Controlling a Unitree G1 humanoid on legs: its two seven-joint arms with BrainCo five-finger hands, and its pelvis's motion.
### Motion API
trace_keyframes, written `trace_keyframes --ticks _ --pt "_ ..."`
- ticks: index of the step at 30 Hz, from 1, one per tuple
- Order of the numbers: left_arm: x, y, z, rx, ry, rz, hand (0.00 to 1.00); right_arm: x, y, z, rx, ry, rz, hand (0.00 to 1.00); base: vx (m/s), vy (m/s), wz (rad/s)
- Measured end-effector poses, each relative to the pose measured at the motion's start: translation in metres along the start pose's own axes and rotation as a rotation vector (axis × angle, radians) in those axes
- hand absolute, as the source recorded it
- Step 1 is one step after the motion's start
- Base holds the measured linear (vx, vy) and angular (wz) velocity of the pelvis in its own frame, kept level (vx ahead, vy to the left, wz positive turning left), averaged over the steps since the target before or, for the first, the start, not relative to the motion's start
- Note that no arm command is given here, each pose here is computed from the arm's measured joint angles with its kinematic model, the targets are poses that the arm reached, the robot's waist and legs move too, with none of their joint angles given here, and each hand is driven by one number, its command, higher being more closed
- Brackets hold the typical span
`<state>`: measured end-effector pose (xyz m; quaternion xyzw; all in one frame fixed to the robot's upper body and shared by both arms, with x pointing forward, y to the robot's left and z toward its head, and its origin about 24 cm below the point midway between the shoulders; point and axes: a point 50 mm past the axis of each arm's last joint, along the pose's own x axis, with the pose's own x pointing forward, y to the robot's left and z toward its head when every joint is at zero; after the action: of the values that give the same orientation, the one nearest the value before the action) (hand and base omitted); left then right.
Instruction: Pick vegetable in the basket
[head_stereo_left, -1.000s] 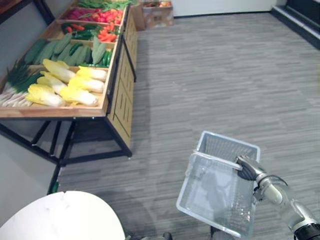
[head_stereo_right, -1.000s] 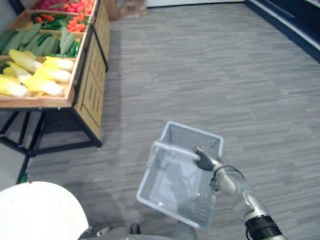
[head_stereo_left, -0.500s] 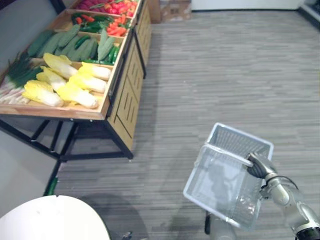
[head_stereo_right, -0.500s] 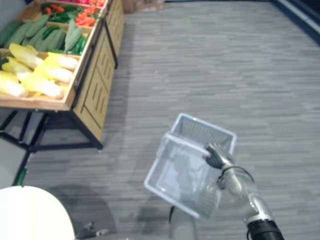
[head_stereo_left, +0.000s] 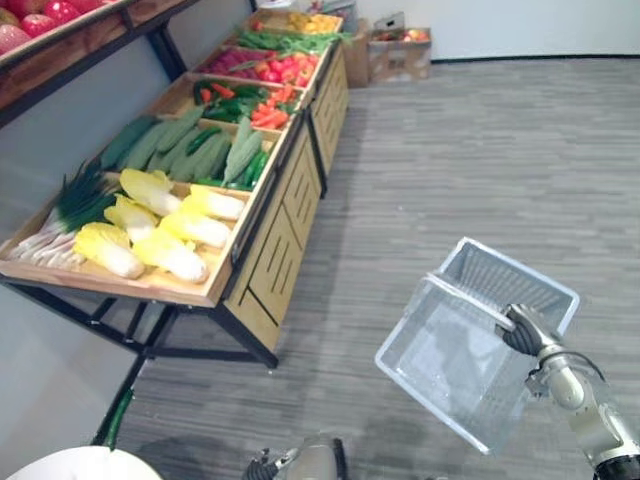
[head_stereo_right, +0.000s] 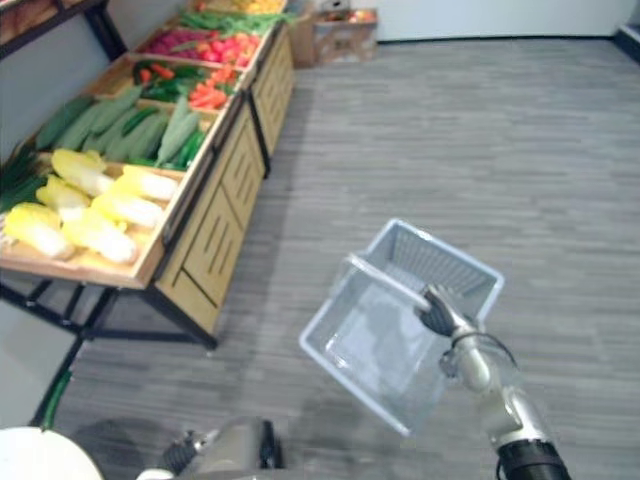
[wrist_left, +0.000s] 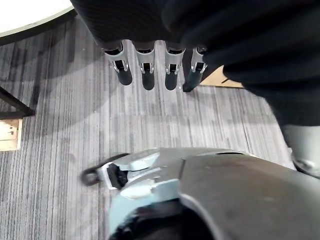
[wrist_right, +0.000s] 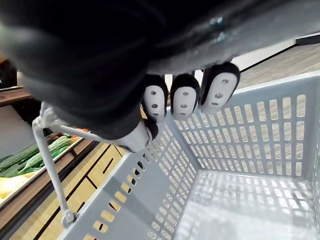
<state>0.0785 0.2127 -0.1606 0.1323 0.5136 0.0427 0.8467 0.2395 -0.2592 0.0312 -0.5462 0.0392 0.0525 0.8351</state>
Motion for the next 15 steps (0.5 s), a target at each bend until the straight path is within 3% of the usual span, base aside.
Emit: trace_keyframes --ticks 15 --pt "-0.005 0.016 -0.019 0.131 0.058 0.014 0.0 -0.006 0.035 0.017 0.105 -0.021 0.054 1.0 0.5 0.256 0.05"
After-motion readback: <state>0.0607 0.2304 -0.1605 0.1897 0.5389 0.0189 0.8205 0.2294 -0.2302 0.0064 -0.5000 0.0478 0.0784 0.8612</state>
